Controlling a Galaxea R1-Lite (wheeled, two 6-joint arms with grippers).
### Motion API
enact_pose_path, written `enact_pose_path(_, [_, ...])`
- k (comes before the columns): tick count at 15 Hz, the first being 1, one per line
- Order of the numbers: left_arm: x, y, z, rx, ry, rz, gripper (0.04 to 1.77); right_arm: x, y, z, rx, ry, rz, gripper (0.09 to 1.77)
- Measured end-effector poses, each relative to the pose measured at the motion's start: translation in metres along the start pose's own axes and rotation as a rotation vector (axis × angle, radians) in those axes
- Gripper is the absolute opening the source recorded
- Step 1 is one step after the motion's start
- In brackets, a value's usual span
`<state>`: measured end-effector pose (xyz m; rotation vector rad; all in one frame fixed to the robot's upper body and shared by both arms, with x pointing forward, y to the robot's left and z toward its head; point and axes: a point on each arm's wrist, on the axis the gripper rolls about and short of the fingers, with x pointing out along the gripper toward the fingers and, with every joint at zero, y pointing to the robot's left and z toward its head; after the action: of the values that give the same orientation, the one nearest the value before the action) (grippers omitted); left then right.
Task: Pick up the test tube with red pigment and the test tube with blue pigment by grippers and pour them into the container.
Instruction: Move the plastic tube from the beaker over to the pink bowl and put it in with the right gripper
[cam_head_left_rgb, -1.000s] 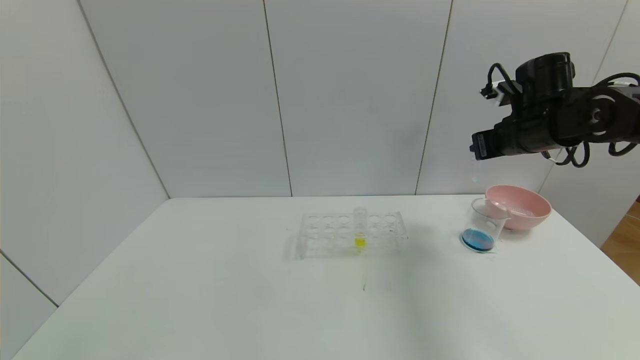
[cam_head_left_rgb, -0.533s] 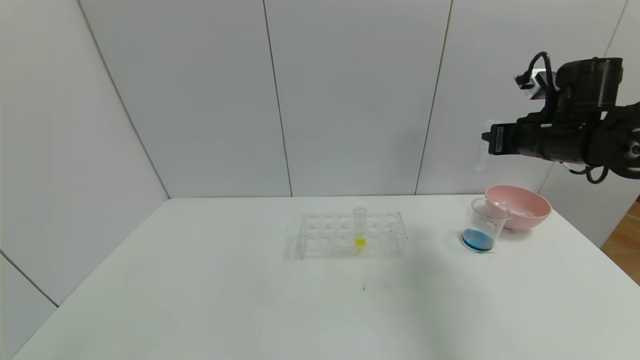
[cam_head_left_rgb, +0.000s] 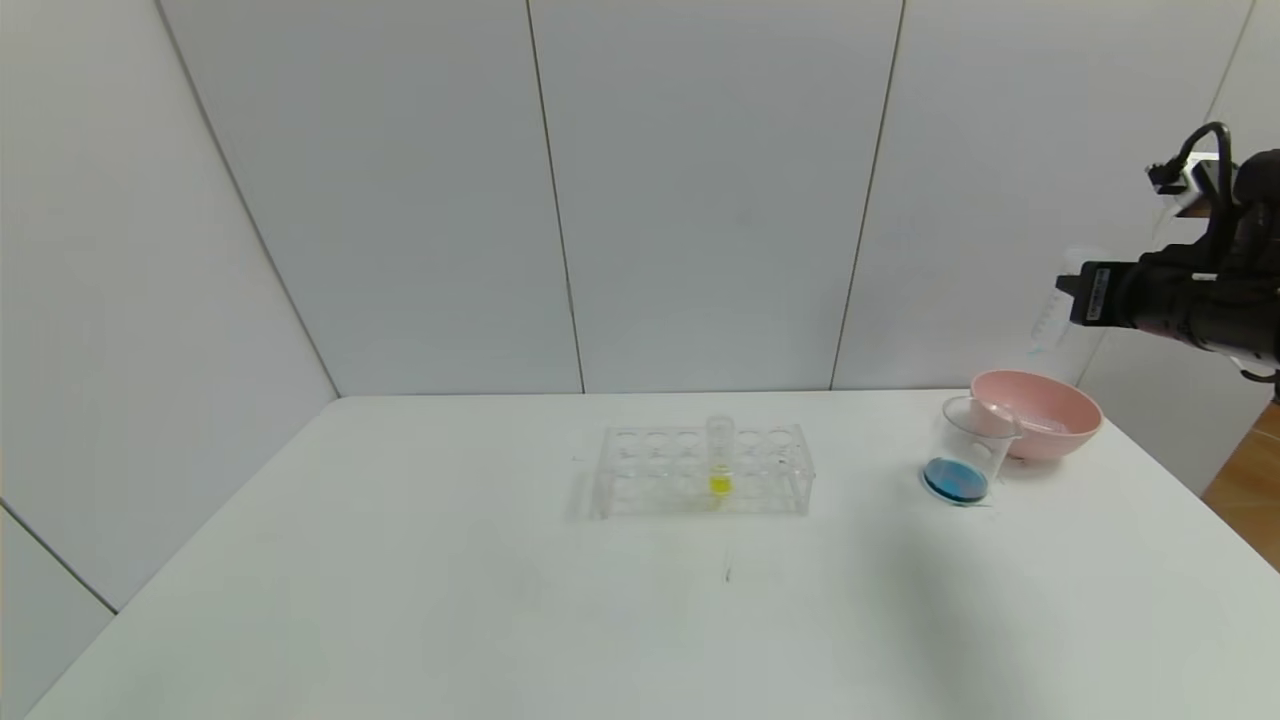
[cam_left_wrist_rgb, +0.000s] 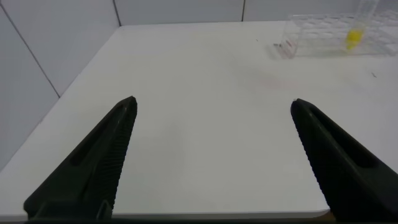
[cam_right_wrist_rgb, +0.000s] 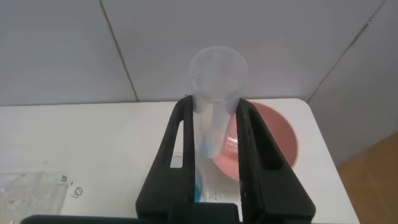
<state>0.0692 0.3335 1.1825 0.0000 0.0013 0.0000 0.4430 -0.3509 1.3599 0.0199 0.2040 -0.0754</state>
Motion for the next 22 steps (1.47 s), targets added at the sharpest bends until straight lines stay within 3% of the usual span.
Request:
enact_pose_path(2, [0.000, 0.000, 0.000, 0.000, 0.000, 0.000, 1.76, 0.009, -0.025, -0.002, 0.016, -0.042, 0.043, 0.47])
enact_pose_path(5, [0.000, 0.000, 0.000, 0.000, 0.000, 0.000, 1.76, 0.034, -0.053, -0.016, 0.023, -0.078, 0.018, 0.47])
enact_pose_path(8, [0.000, 0.000, 0.000, 0.000, 0.000, 0.000, 1.76, 0.060, -0.070, -0.043, 0.031, -0.044, -0.013, 0.47])
enact_pose_path(14, [0.000, 0.000, 0.000, 0.000, 0.000, 0.000, 1.76, 0.096, -0.081, -0.088, 0.026, 0.016, -0.032, 0.47])
enact_pose_path(22, [0.000, 0.000, 0.000, 0.000, 0.000, 0.000, 1.76, 0.104, -0.086, -0.101, 0.005, 0.042, -0.034, 0.47])
